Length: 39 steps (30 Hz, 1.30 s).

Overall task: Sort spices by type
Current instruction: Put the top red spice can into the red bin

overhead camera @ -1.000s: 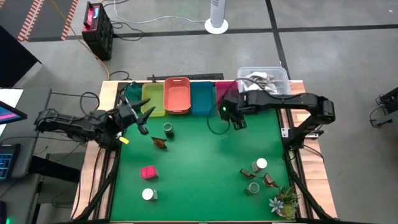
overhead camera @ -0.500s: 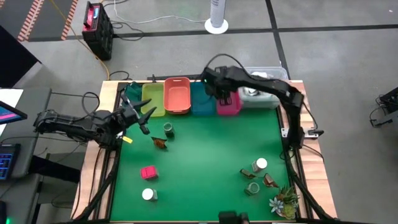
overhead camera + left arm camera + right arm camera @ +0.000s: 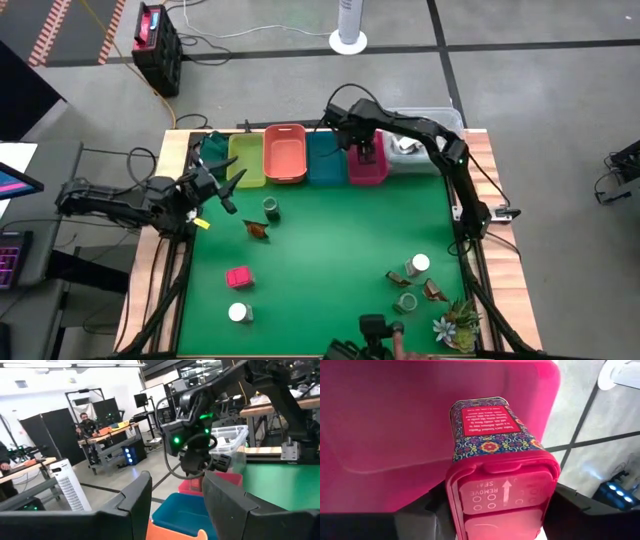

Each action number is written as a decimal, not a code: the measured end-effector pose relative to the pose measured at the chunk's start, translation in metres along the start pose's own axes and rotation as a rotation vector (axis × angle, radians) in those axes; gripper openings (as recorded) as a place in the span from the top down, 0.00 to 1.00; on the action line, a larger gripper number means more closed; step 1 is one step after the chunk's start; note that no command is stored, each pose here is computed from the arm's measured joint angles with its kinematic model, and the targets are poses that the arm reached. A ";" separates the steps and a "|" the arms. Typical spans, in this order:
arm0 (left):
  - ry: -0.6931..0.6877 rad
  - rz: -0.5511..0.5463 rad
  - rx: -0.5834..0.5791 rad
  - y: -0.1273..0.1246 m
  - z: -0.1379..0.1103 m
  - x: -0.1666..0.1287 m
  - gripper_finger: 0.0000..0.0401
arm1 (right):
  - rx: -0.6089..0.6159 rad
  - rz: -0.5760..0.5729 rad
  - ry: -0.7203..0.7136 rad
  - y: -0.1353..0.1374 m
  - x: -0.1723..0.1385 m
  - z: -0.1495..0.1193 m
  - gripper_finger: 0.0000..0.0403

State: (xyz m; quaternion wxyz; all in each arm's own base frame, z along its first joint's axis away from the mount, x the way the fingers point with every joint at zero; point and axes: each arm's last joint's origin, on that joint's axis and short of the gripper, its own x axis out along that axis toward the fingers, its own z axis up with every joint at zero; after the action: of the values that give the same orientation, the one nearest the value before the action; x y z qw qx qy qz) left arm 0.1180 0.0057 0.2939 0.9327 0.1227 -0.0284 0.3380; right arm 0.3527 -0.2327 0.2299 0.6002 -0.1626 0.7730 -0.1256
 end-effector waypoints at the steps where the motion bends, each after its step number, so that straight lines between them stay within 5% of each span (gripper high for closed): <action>1: -0.003 0.003 -0.005 0.001 0.000 -0.001 0.59 | -0.001 0.005 -0.004 0.000 0.000 0.000 0.38; 39: 0.001 0.000 -0.029 0.003 0.000 -0.003 0.59 | 0.104 0.157 -0.070 0.001 0.003 -0.002 0.33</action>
State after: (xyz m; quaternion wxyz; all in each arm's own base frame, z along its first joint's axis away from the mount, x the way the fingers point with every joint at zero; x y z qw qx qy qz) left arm 0.1134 0.0062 0.2940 0.9344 0.1090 -0.0328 0.3376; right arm 0.3496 -0.2331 0.2271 0.6427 -0.0745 0.7541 -0.1126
